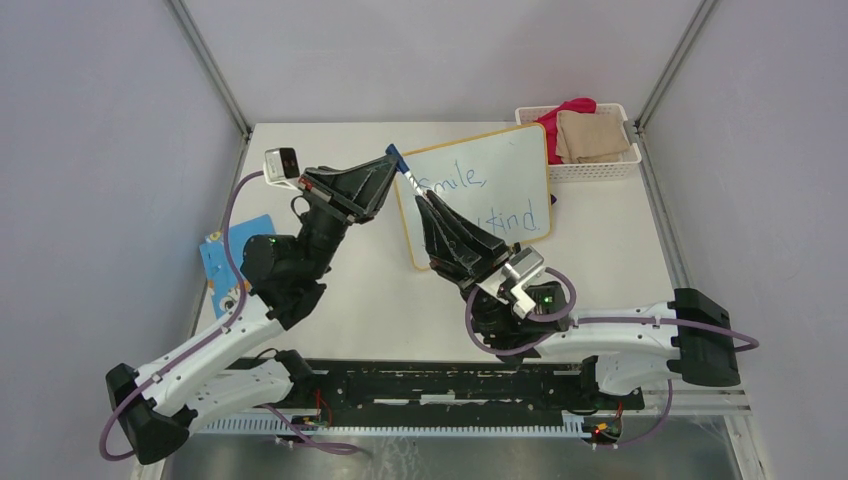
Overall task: Write a sentence on the whiteboard
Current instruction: Close the whiteboard marker at the center of the board.
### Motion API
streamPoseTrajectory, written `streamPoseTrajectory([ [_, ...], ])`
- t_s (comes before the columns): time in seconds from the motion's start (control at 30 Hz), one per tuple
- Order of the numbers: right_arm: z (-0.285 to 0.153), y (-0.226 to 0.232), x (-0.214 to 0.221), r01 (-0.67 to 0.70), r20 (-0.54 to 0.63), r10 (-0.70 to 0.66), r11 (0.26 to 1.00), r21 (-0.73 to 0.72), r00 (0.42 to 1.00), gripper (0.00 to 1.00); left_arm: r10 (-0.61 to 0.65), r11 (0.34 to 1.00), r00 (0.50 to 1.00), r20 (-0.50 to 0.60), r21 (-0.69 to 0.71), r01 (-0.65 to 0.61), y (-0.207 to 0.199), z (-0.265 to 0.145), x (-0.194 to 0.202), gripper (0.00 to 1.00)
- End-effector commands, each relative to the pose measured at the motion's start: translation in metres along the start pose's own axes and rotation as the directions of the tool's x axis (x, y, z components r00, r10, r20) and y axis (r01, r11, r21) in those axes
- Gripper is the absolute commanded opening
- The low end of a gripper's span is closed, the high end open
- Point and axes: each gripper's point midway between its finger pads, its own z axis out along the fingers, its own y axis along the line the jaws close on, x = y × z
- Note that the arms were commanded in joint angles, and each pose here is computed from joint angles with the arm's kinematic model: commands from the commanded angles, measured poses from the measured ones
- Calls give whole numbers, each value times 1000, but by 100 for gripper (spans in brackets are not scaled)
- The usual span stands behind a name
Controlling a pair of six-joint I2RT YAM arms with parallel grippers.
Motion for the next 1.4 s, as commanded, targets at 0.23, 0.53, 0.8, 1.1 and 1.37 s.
streamPoseTrajectory([
  [0.23, 19, -5, -19, -10, 51, 11, 1000, -6, 999, 0, 42, 998, 967, -250, -36, -53, 19, -18, 60, 5],
  [0.53, 9, -12, -31, -28, 59, 30, 999, -31, 998, 0, 117, 990, 984, -136, -64, -126, 9, -18, 30, 73],
  [0.8, -9, -16, -42, -58, 38, 62, 993, -103, 997, 0, 271, 959, 961, -51, -67, -274, -16, -10, 0, 89],
  [1.1, -19, -14, -43, -83, 18, 87, 985, -149, 996, 0, 306, 952, 946, -106, 52, -302, -40, 11, 14, 88],
  [1.37, -20, -12, -45, -92, 22, 96, 982, -163, 995, 0, 285, 959, 948, -143, 42, -282, -30, 15, 24, 80],
])
